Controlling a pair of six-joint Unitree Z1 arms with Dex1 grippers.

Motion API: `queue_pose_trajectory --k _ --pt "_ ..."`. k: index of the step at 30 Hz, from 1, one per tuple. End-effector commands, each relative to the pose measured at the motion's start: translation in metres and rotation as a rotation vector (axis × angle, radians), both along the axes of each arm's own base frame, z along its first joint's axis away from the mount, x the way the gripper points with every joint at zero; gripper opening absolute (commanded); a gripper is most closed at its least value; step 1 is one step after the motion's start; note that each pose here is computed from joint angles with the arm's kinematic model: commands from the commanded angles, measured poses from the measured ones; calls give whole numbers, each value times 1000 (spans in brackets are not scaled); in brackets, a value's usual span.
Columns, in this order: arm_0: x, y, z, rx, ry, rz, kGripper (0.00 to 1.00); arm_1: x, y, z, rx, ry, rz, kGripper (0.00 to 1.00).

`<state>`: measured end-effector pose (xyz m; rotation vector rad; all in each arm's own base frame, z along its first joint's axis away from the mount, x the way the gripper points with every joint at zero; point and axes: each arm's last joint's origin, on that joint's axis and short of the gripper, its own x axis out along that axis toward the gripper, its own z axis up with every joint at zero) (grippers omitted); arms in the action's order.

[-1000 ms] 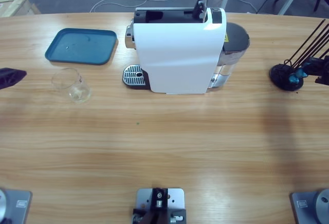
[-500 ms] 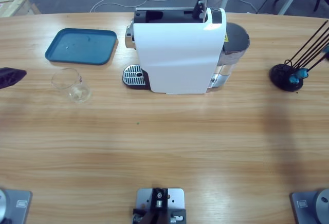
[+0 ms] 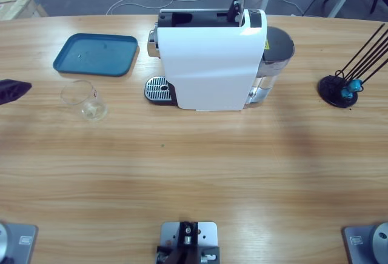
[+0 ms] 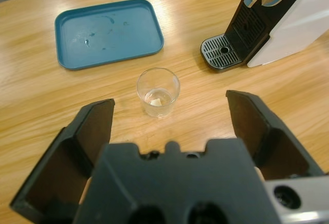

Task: Pour coffee

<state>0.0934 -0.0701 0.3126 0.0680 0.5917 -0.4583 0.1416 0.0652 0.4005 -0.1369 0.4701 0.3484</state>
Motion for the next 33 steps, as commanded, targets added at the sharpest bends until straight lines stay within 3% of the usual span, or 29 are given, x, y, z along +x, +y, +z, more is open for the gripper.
queue_pose_trajectory --k 1,5,14,23,33 --pt "-4 5 -10 11 -3 11 936 -10 86 -16 -59 119 672 0" --pt "-5 6 -10 9 -5 11 936 23 131 -24 -139 144 766 0" --pt "-6 7 -10 6 -10 13 936 97 217 -25 -245 43 942 0" --pt "-7 8 -10 2 -13 11 936 122 234 -58 -414 81 858 0" --pt "-7 8 -10 2 -13 11 936 141 246 -53 -452 37 801 0"
